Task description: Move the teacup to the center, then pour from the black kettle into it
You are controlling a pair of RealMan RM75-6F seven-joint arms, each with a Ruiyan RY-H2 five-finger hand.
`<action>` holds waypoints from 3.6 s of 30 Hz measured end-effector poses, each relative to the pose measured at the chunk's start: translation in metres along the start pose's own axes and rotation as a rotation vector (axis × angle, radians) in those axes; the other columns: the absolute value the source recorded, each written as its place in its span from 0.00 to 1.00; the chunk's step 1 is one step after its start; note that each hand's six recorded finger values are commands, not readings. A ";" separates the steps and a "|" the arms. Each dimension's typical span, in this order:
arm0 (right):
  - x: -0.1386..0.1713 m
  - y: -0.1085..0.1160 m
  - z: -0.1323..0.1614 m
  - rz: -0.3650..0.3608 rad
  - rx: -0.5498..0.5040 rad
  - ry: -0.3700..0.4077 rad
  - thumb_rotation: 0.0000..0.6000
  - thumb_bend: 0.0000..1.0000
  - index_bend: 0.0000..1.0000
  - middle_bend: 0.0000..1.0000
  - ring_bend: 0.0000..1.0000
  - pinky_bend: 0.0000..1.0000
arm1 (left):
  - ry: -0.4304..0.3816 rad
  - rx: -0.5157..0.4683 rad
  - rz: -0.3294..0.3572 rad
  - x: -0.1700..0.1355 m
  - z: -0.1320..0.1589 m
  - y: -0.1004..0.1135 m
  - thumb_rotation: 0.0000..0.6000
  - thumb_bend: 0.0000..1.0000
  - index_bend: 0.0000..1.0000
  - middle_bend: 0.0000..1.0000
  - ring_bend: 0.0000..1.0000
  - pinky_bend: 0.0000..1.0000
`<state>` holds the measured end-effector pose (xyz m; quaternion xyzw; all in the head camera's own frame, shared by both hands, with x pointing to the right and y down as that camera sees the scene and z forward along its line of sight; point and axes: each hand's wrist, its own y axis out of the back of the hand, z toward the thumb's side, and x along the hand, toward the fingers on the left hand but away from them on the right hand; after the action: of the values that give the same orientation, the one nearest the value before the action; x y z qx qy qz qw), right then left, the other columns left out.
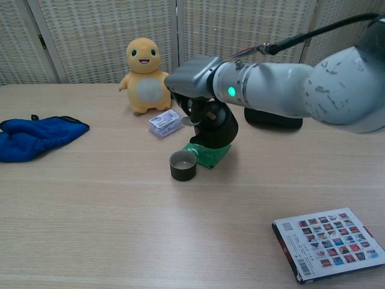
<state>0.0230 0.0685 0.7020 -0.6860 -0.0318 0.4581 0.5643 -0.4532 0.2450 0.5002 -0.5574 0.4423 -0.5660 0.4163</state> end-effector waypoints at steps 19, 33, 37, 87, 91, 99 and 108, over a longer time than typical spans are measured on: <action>-0.007 0.001 0.022 -0.016 0.117 0.046 0.82 0.39 1.00 1.00 0.93 0.55 | 0.019 0.005 0.007 -0.005 -0.004 0.001 0.71 0.13 0.24 0.31 0.41 0.43; -0.007 0.005 0.033 -0.036 0.207 0.065 0.82 0.39 1.00 1.00 0.93 0.55 | 0.015 0.002 -0.004 -0.006 -0.001 -0.003 0.71 0.13 0.24 0.31 0.41 0.42; -0.007 0.005 0.033 -0.037 0.228 0.067 0.82 0.40 1.00 1.00 0.93 0.55 | 0.010 0.002 -0.005 -0.005 0.000 -0.003 0.71 0.13 0.24 0.31 0.41 0.42; -0.004 0.007 0.044 -0.080 0.400 0.083 0.82 0.41 1.00 1.00 0.93 0.55 | -0.105 0.044 -0.207 -0.010 0.025 -0.031 0.81 0.13 0.24 0.31 0.38 0.36; -0.004 0.007 0.045 -0.084 0.408 0.080 0.82 0.41 1.00 1.00 0.93 0.55 | -0.101 0.045 -0.208 -0.011 0.024 -0.031 0.80 0.13 0.24 0.31 0.38 0.36; -0.004 0.007 0.047 -0.086 0.423 0.082 0.82 0.41 1.00 1.00 0.93 0.55 | -0.100 0.045 -0.212 -0.012 0.024 -0.032 0.81 0.13 0.24 0.31 0.38 0.36; -0.002 0.008 0.048 -0.090 0.430 0.084 0.82 0.40 1.00 1.00 0.93 0.55 | -0.100 0.048 -0.216 -0.012 0.024 -0.031 0.80 0.13 0.24 0.31 0.38 0.36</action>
<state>-0.0137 0.0999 0.7000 -0.5663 0.0596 0.3997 0.7183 -0.4280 0.2643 0.5268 -0.6191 0.3446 -0.5898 0.3875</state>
